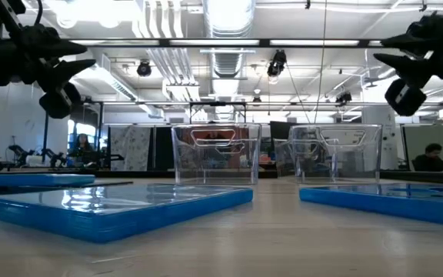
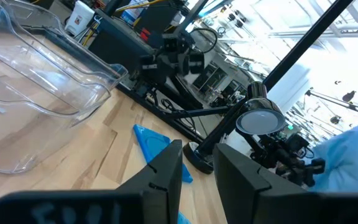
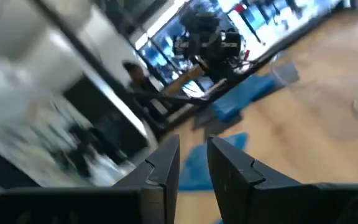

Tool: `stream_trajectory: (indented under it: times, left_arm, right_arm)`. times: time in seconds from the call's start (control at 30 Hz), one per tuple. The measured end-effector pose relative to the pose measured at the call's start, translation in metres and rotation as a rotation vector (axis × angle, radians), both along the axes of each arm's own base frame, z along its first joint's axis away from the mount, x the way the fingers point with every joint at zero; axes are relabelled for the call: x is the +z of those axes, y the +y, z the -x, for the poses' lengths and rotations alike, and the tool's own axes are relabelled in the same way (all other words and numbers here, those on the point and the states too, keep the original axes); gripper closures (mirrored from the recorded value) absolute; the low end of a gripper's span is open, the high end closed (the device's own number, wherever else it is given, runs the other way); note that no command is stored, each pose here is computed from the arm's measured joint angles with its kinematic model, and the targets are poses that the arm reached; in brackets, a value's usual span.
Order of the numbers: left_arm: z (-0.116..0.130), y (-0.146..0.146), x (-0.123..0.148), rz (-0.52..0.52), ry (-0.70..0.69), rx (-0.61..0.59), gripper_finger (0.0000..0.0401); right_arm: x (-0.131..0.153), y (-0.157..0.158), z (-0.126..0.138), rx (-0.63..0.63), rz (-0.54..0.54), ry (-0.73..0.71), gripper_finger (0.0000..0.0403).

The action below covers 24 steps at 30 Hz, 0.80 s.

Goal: Pick & place jewel cases by type
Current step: Put the middle blue CD case into the right transparent bin

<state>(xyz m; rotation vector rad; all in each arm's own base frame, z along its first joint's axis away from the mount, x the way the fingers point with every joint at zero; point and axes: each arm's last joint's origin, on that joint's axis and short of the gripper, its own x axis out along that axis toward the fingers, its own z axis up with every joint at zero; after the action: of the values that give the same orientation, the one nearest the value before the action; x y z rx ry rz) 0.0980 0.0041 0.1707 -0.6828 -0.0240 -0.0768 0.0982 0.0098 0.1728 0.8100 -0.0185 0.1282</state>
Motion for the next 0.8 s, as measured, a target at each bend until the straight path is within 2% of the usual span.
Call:
stream_trajectory:
  times: [0.13,0.2,0.27,0.37,0.57,0.67,0.73,0.8]
  left_arm:
    - [0.000,0.000,0.000,0.000,0.000,0.000,0.0328]
    - [0.000,0.000,0.000,0.000,0.000,0.000,0.0328]
    - [0.000,0.000,0.000,0.000,0.000,0.000,0.0328]
    - [0.000,0.000,0.000,0.000,0.000,0.000,0.0328]
    - [0.000,0.000,0.000,-0.002,0.000,0.000,0.0328]
    - [0.000,0.000,0.000,-0.009,-0.001,0.012,0.0328]
    - [0.000,0.000,0.000,-0.008,-0.001,0.017,0.0328]
    - [0.000,0.001,0.001,0.024,-0.007,0.022,0.0328]
  right_arm:
    - [0.006,-0.003,0.000,-0.085,-0.209,-0.051,0.0332]
    - [0.012,-0.007,0.002,-0.186,-0.342,-0.126,0.0334]
    - [0.018,-0.010,0.004,-0.287,-0.408,-0.206,0.0334]
    - [0.024,-0.012,0.006,-0.359,-0.360,-0.273,0.0333]
    - [0.033,-0.013,0.006,-0.394,-0.333,-0.361,0.0337]
    - [0.040,-0.018,0.007,-0.563,-0.350,-0.433,0.0339]
    - [0.039,-0.021,0.006,-0.720,-0.372,-0.424,0.0340]
    - [0.037,-0.022,0.003,-0.802,-0.388,-0.410,0.0339]
